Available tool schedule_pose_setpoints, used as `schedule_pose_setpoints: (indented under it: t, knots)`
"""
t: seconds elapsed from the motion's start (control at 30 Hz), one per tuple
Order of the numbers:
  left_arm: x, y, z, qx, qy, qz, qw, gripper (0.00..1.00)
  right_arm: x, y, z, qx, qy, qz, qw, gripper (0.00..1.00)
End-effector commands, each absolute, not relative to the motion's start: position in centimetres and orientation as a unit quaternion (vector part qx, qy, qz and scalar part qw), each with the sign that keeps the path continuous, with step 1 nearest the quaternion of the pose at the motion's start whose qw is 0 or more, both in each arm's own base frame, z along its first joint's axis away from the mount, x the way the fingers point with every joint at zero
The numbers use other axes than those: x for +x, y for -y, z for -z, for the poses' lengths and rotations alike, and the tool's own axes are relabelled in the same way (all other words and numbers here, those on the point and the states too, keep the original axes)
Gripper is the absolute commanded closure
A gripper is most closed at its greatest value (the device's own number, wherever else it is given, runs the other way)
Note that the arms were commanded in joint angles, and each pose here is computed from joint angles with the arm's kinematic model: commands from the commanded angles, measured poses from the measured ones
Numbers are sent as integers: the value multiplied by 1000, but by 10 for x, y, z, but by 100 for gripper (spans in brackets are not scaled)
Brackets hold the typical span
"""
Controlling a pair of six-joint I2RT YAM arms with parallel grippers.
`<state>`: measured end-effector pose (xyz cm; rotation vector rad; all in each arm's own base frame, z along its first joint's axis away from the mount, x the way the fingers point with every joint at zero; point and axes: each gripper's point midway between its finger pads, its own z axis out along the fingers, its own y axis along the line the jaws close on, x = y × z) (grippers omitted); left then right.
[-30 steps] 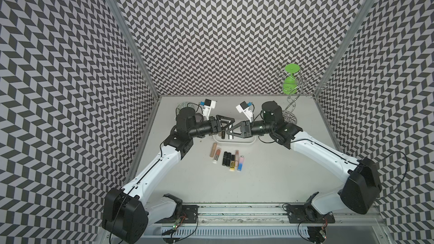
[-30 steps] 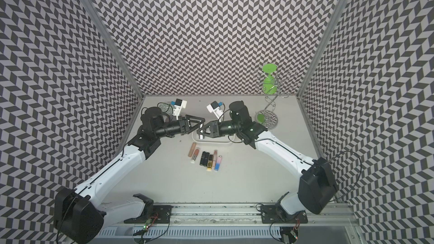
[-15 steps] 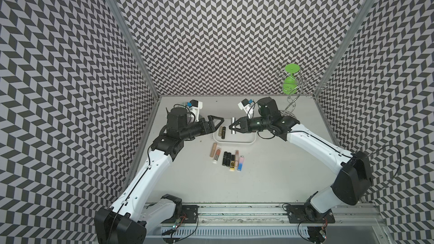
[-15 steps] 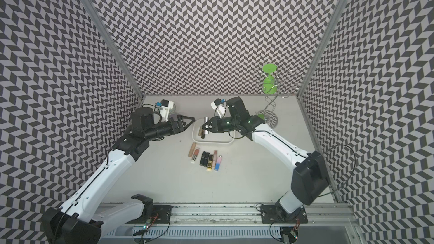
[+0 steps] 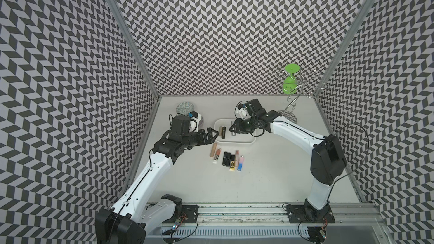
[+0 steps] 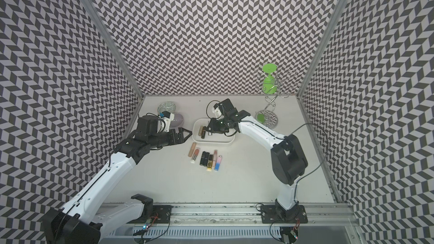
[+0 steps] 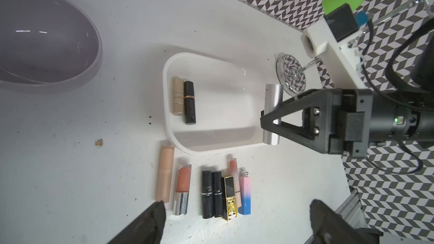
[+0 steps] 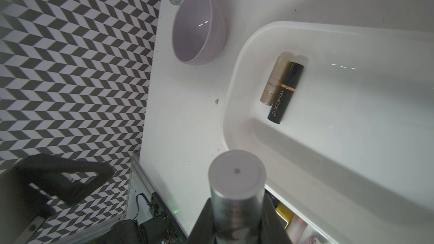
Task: Put the lipstick into the storage box
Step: Place the lipstick in the storage box.
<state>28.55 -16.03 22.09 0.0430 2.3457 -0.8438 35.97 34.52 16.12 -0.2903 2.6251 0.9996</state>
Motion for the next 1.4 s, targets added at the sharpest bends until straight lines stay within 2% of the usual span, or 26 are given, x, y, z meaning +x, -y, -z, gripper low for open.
schedule_pose_setpoints:
  t: [0.0,0.53,0.97,1.37]
  knots:
    - [282,156,-206,32,-903,295,310,1,379,-348,-150,-93,-924,-329,172,79]
    - [293,164,-164,75,-923,273,262,1,421,-367,-78,-72,-942,-299,136,79]
    - [293,166,-145,90,-929,271,236,1,433,-371,-48,-55,-944,-304,117,79]
    - [289,164,-139,86,-931,273,227,1,436,-372,-35,-48,-942,-313,110,68]
